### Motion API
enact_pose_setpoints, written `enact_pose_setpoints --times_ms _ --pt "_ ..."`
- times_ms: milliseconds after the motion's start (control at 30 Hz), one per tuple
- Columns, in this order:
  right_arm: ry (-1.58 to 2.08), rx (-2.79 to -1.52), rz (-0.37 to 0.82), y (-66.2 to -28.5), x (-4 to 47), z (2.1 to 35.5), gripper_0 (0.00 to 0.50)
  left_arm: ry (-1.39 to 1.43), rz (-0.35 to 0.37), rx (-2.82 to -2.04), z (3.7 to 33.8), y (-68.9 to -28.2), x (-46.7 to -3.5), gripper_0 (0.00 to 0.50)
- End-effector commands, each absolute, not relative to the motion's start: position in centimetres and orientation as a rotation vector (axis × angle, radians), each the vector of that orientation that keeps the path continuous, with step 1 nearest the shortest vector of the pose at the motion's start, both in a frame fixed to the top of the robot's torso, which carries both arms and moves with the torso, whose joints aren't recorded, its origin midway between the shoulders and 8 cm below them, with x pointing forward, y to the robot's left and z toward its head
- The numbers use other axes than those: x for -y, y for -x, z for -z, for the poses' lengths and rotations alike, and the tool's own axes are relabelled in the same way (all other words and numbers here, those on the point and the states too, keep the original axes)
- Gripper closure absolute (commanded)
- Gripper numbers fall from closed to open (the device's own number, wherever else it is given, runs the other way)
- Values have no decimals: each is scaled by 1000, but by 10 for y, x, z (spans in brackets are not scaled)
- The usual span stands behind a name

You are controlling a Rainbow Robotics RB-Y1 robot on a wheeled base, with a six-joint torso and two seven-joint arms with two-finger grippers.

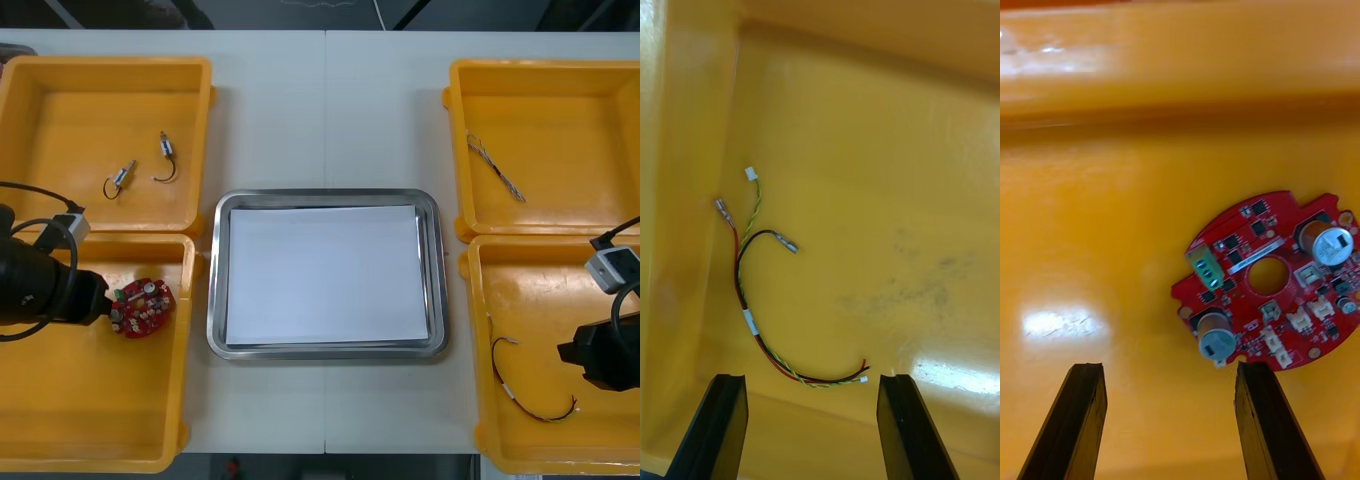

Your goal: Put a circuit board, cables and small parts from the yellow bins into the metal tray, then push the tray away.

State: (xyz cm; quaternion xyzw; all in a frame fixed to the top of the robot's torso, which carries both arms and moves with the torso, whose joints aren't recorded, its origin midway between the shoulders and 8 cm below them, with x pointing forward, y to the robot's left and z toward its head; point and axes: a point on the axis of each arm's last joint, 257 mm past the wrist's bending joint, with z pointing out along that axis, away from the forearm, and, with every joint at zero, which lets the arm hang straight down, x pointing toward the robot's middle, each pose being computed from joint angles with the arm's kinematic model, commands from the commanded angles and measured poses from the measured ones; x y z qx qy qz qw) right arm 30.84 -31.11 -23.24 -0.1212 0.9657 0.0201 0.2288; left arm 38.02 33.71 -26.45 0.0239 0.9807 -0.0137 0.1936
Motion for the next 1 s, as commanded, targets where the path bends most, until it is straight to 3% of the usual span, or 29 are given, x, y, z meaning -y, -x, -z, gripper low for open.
enact_pose_setpoints --times_ms 33,200,533,900,933,1000 --pt "477 -2629 -38 -297 302 245 0 50 44 -2713 259 -396 -331 0" --pt "506 -2621 -16 -293 299 260 0 44 56 -2710 268 -399 -326 0" --pt "542 -2597 142 -295 292 288 0 53 48 -2723 280 -400 -328 0" --pt "502 -2619 119 -284 282 301 0 62 46 -2740 290 -396 -325 0" --pt "502 -2623 121 -283 283 303 0 64 49 -2740 290 -395 -325 12" --pt "498 -2620 110 -282 282 304 0 66 56 -2743 293 -394 -324 262"
